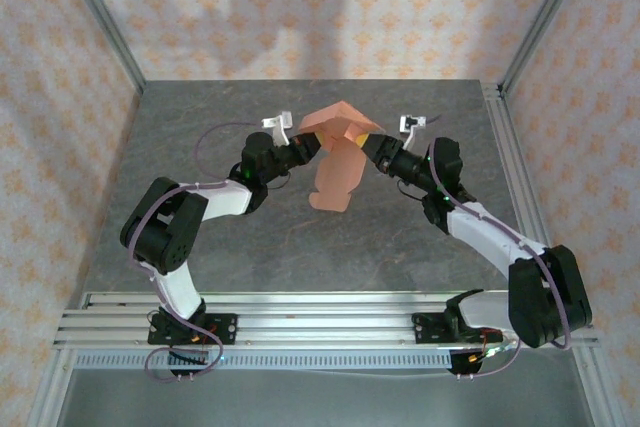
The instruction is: Fold the paper box
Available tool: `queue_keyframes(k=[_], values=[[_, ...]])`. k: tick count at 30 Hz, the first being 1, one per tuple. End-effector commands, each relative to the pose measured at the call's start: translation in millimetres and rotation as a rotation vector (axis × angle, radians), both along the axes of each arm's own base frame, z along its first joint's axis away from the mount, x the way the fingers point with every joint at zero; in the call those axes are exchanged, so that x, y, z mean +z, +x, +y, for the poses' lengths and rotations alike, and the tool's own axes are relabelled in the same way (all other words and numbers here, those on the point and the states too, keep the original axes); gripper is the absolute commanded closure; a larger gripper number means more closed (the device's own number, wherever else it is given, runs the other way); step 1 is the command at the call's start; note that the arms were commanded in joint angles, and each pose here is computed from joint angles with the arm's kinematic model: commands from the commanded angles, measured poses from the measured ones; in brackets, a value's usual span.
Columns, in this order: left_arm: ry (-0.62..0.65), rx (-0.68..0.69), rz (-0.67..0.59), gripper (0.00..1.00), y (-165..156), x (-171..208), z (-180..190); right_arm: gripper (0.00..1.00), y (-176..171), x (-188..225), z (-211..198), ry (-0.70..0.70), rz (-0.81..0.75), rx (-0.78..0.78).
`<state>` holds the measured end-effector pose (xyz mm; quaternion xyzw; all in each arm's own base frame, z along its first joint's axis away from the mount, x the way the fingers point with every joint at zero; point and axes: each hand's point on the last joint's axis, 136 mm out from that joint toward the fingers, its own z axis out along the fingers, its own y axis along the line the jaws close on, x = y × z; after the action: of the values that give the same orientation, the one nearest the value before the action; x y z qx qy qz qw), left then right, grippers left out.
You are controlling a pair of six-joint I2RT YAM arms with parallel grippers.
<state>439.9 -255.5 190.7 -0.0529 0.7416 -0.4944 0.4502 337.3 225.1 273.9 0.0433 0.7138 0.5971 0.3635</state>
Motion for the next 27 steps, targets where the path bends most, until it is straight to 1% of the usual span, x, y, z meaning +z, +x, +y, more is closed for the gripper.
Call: queue_keyframes(k=[1, 4, 5, 8, 10, 11, 12, 13, 14, 15, 16, 17, 18, 20, 21, 22, 23, 24, 25, 26, 27], values=[[0.064, -0.014, -0.052, 1.00, -3, 2, 3, 0.70, 2, 7, 3, -0.017, -0.032, 0.006], [0.098, -0.003, -0.058, 1.00, -3, -1, 5, 0.81, 2, 2, 1, -0.040, -0.020, -0.005], [0.110, 0.000, -0.056, 1.00, -3, -3, 6, 0.87, 3, -1, 1, -0.050, -0.014, -0.009], [0.124, -0.003, -0.054, 1.00, -2, -5, 6, 0.99, 2, -5, -1, -0.067, 0.001, -0.018], [0.124, -0.006, -0.055, 1.00, -2, -5, 5, 1.00, 1, -7, -1, -0.072, 0.006, -0.019], [0.126, -0.005, -0.054, 1.00, -2, -5, 5, 0.96, 1, -7, -1, -0.074, 0.008, -0.022], [0.128, -0.004, -0.056, 1.00, -1, -5, 6, 0.86, 1, -7, -3, -0.076, 0.010, -0.028], [0.134, -0.005, -0.056, 1.00, -1, -6, 6, 0.74, 1, -7, -4, -0.079, 0.009, -0.039], [0.140, -0.003, -0.054, 1.00, -1, -8, 6, 0.64, 1, -9, -6, -0.086, 0.010, -0.053], [0.145, -0.005, -0.056, 1.00, -2, -9, 6, 0.60, 2, -10, -7, -0.094, 0.013, -0.063], [0.150, -0.008, -0.055, 1.00, -2, -11, 6, 0.60, 2, -12, -8, -0.106, 0.021, -0.067], [0.154, -0.008, -0.057, 1.00, -3, -11, 6, 0.65, 2, -13, -8, -0.114, 0.026, -0.066], [0.159, -0.010, -0.056, 1.00, -3, -13, 6, 0.72, 2, -14, -8, -0.117, 0.029, -0.062], [0.168, -0.008, -0.051, 1.00, -4, -16, 8, 0.91, 2, -16, -8, -0.126, 0.035, -0.062], [0.170, -0.007, -0.052, 1.00, -4, -16, 8, 0.97, 2, -17, -9, -0.131, 0.039, -0.064], [0.173, -0.006, -0.046, 1.00, -5, -18, 8, 0.99, 1, -19, -9, -0.140, 0.043, -0.061], [0.174, 0.000, -0.043, 1.00, -4, -19, 9, 0.99, 0, -19, -9, -0.145, 0.043, -0.059], [0.173, 0.005, -0.043, 1.00, -4, -19, 10, 0.96, -1, -19, -8, -0.147, 0.042, -0.055], [0.171, 0.007, -0.041, 1.00, -4, -21, 11, 0.88, -2, -17, -9, -0.148, 0.036, -0.054], [0.170, 0.015, -0.036, 1.00, -3, -22, 12, 0.74, -2, -15, -9, -0.149, 0.032, -0.057], [0.167, 0.021, -0.033, 1.00, -2, -23, 13, 0.63, -4, -13, -11, -0.152, 0.024, -0.062]])
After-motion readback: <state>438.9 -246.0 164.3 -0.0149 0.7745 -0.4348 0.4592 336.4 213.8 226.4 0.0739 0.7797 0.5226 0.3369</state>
